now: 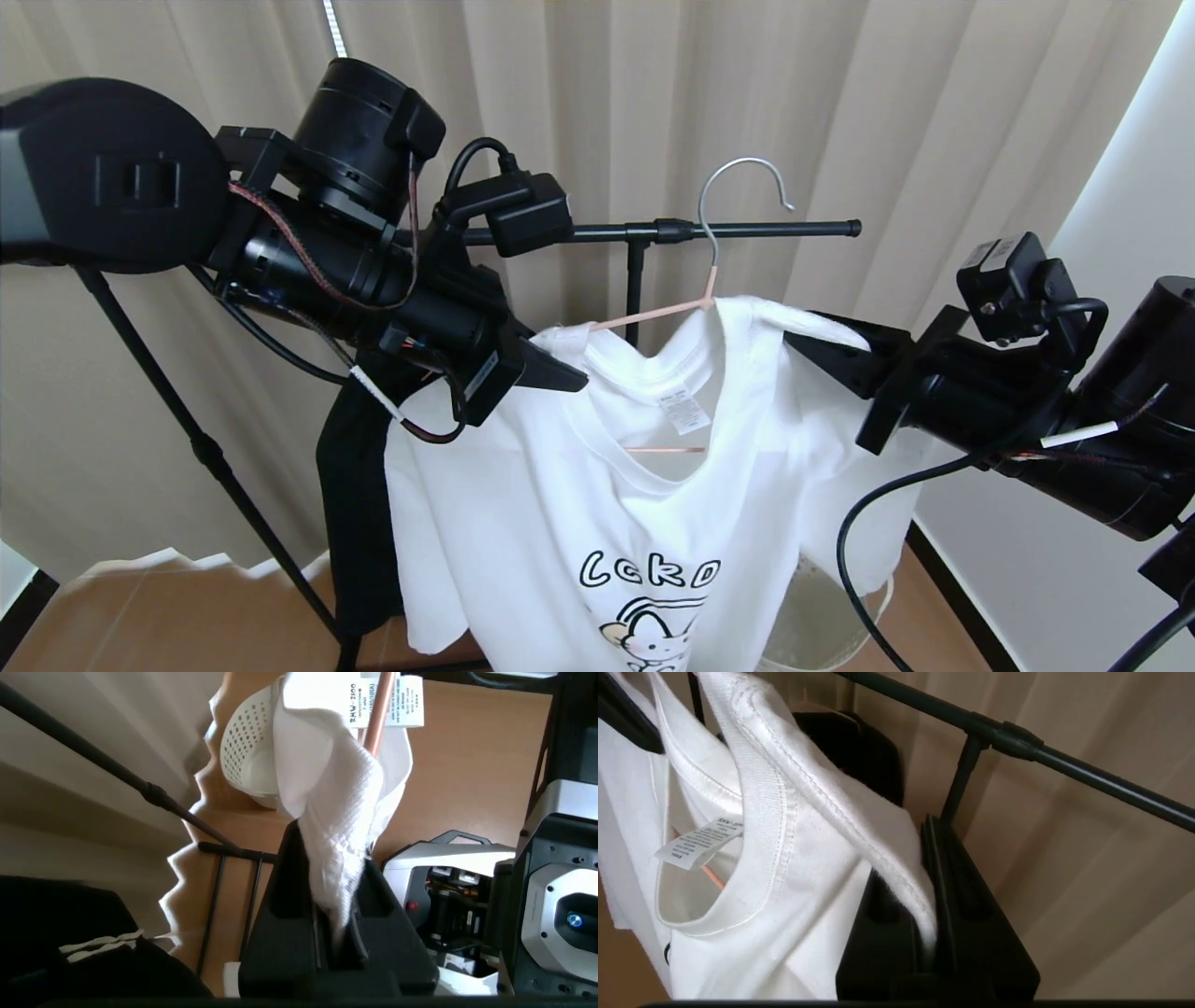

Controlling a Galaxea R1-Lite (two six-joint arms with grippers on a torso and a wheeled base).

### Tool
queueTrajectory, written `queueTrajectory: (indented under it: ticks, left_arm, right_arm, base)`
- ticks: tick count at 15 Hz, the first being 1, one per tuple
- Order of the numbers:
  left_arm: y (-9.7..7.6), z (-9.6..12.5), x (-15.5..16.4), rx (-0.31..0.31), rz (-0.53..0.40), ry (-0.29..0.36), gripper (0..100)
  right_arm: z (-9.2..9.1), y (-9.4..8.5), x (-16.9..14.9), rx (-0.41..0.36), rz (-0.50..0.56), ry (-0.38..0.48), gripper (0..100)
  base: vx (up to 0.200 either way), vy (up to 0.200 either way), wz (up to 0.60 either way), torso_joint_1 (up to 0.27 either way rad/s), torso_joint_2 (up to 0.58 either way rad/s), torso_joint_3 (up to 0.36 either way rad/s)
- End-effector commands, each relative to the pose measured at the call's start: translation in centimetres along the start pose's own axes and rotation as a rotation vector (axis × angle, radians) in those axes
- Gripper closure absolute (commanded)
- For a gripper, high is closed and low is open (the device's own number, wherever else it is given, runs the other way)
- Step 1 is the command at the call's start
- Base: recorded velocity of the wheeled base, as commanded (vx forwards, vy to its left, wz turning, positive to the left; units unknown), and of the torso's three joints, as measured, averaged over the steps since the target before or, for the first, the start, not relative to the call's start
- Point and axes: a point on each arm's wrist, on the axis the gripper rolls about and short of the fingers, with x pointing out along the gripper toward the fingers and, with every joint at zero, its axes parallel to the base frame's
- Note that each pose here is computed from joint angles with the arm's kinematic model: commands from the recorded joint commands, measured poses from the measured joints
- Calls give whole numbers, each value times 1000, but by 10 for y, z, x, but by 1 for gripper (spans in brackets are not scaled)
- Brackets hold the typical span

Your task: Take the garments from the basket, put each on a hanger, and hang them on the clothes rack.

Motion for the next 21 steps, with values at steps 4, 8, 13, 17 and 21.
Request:
queueTrajectory:
  ticks: [4,8,13,17,21]
  left_arm:
    - [-4,6,-18,8,33,-33,100]
    - [-11,3,-27,8,51,-29,100]
    - [-13,-9,-40,24,127,-88,100]
    - [-19,-15,-49,35,155,-111,100]
    - [-22,-18,-57,45,189,-137,100]
  right_arm:
    - [4,-2,-13,-23,-6,84,0]
    - [7,-9,-17,-24,-12,90,0]
    - [3,-23,-25,-17,29,93,0]
    - [-15,-38,-22,-81,21,150,0]
    - [-32,-40,-20,-169,42,201,0]
  base:
    - [0,0,0,0,0,0]
    - [0,0,0,0,0,0]
    - [0,0,0,0,0,0]
    - [0,0,0,0,0,0]
    - [0,0,0,0,0,0]
